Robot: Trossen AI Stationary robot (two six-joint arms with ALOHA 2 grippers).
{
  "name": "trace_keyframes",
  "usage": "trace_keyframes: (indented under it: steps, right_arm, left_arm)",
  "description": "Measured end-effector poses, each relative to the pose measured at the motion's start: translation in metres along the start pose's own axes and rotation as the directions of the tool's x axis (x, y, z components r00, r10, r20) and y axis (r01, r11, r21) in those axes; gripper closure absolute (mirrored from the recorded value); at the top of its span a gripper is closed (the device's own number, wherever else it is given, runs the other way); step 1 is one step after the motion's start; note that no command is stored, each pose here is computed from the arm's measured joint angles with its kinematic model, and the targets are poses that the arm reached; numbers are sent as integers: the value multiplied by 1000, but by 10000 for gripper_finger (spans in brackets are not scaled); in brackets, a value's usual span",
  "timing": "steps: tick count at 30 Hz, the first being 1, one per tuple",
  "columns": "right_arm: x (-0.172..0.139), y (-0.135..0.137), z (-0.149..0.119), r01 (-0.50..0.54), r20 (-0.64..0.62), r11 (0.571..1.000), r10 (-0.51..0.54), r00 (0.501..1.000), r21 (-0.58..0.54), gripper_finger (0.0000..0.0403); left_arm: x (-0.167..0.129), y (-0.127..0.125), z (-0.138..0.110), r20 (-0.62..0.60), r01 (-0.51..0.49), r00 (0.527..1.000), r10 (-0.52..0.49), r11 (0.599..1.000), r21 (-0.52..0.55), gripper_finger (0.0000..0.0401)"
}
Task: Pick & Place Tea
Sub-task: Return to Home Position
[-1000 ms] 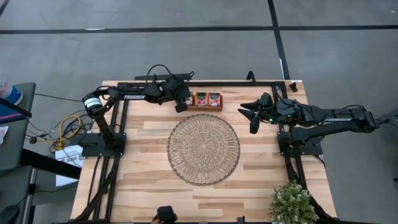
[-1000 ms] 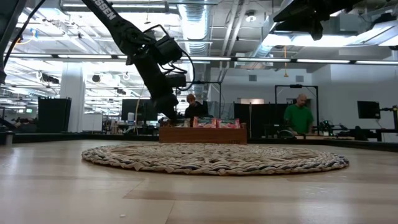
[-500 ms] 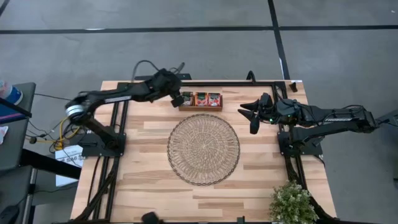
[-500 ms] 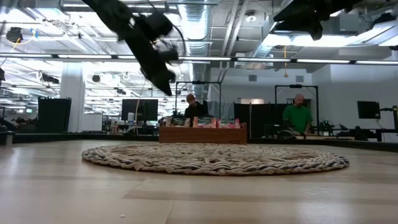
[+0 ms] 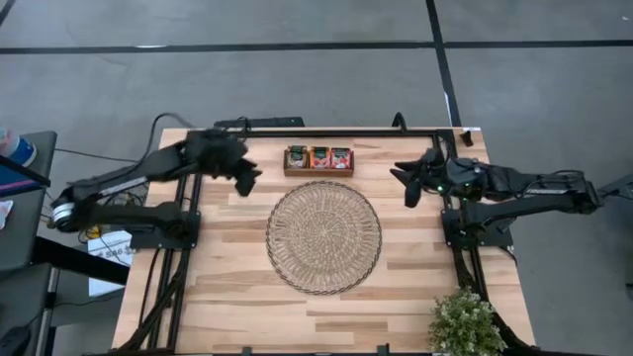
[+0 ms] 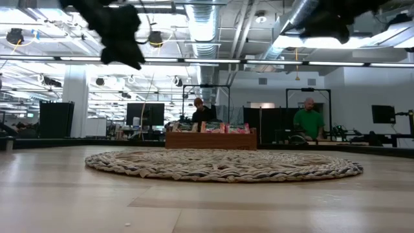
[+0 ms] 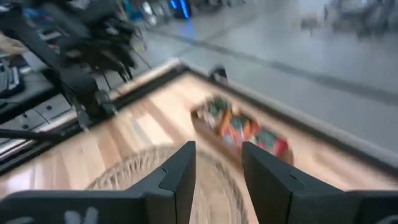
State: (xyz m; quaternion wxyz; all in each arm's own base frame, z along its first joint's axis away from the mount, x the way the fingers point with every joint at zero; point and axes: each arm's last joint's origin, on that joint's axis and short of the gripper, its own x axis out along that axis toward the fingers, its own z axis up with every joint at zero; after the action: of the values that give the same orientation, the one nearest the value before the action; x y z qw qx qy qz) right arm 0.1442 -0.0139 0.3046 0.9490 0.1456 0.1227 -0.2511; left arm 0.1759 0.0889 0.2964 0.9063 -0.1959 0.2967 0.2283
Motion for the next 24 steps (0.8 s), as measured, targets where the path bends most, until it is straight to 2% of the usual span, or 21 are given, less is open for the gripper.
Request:
trace_keyframes:
  steps: [3, 7, 12, 16, 19, 24]
  right_arm:
    - [-8, -5, -9, 12, -82, 999, -9, 997, 46, 282]
    - [-10, -2, -17, -90, -140, 995, 95, 986, 47, 282]
    - [1, 7, -38, -187, -79, 979, 193, 978, 84, 282]
    - [10, 9, -61, -239, -56, 964, 246, 968, 116, 282]
    - [12, 5, -74, -255, -70, 958, 265, 962, 127, 282]
    - [-6, -11, -73, -282, -2, 948, 286, 958, 148, 282]
  left_arm:
    - [-12, -2, -28, 55, 76, 996, -74, 996, -45, 255]
    - [-28, -3, -61, 191, 191, 966, -173, 978, -83, 255]
    - [-38, -2, -91, 318, 318, 905, -282, 946, -66, 255]
    - [-35, 1, -114, 405, 400, 843, -354, 916, -32, 255]
    - [-28, 5, -131, 456, 433, 804, -381, 902, -9, 255]
    - [-29, 12, -145, 535, 446, 756, -378, 895, 3, 255]
